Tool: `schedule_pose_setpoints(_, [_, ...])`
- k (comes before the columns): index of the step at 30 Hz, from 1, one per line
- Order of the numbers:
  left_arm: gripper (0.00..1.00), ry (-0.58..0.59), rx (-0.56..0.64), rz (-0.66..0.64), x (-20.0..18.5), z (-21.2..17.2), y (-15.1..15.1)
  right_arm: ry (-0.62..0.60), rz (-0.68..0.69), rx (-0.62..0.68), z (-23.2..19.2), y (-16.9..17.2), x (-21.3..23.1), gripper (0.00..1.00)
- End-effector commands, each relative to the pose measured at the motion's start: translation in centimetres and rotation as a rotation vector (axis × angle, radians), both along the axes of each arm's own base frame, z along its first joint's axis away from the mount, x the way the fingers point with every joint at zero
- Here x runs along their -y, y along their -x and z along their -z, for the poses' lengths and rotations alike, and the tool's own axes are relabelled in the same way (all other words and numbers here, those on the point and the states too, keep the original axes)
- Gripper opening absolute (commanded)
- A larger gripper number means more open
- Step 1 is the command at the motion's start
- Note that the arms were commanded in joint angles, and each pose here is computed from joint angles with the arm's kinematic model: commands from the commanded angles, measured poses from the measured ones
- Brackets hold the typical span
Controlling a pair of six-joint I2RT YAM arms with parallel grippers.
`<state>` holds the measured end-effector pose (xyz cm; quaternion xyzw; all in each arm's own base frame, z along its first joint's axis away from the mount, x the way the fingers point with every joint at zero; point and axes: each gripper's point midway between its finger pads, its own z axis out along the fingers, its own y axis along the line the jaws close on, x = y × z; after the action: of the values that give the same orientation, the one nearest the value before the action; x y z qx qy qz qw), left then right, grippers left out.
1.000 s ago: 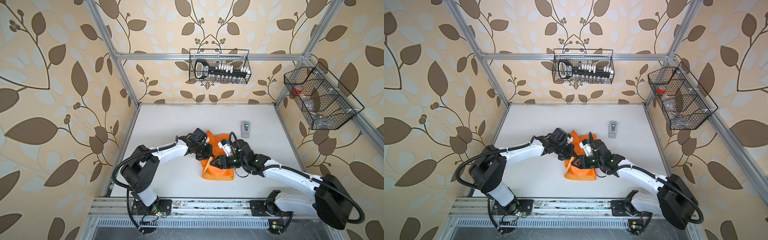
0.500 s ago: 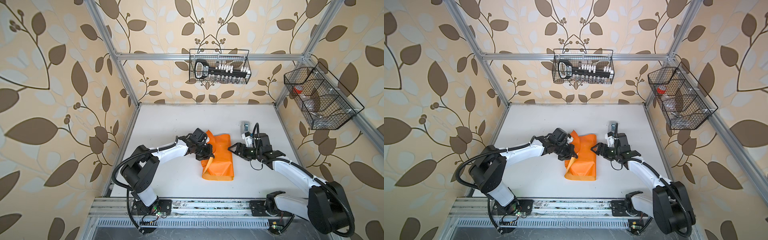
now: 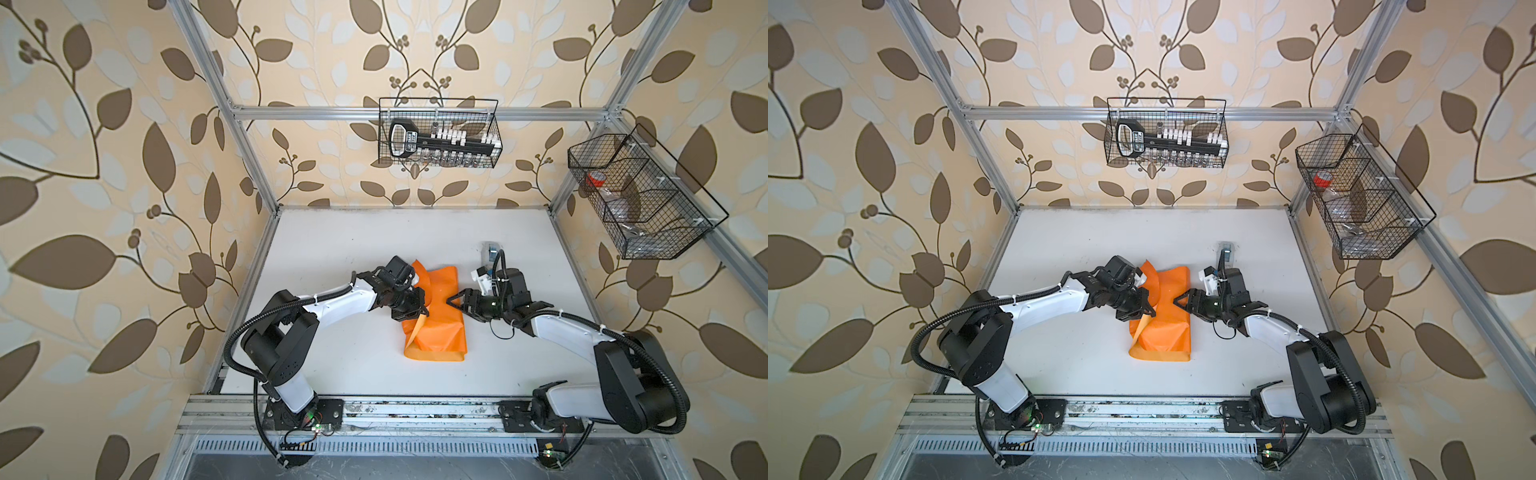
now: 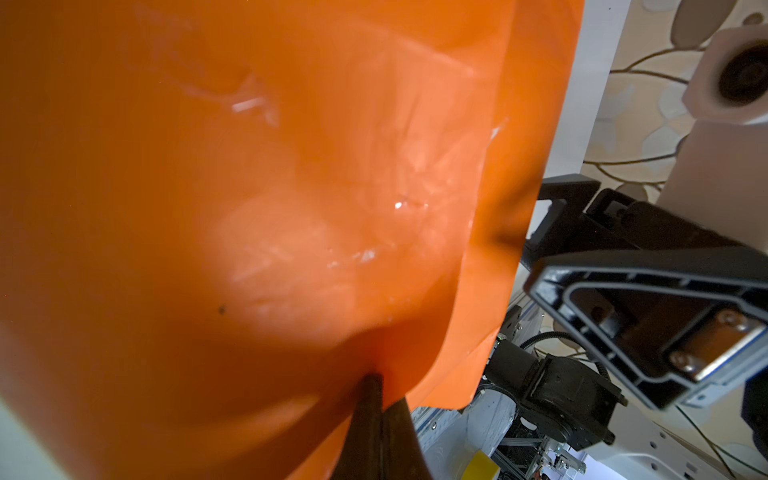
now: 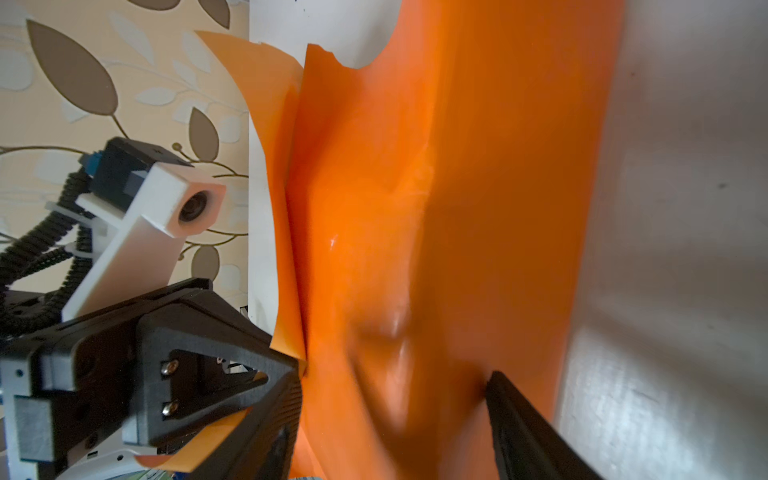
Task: Wrap the gift box in paper
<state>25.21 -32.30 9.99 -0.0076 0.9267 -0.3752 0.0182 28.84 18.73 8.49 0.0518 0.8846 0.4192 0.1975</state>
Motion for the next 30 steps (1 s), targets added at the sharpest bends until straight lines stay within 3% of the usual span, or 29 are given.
schedule_pose_setpoints(1, [0.0, 0.013, 0.029, 0.0, 0.1, -2.0, -0.4, -0.003, -0.004, 0.004, 0.1, 0.0, -0.5, 0.68])
schedule_pose_setpoints(8, [0.0, 0.035, 0.076, 0.023, 0.5, -5.3, -0.4, 0.075, -0.007, -0.03, 1.5, 0.0, -1.0, 0.59])
schedule_pose_setpoints(15, [0.0, 0.081, 0.101, 0.066, 1.4, -8.2, 0.0, 0.1, -0.016, -0.029, 1.8, -0.1, -1.7, 0.6])
schedule_pose_setpoints(30, [0.0, 0.053, 0.042, 0.159, 4.7, -5.6, 1.1, 0.114, -0.053, -0.013, 1.3, 0.2, -3.5, 0.63])
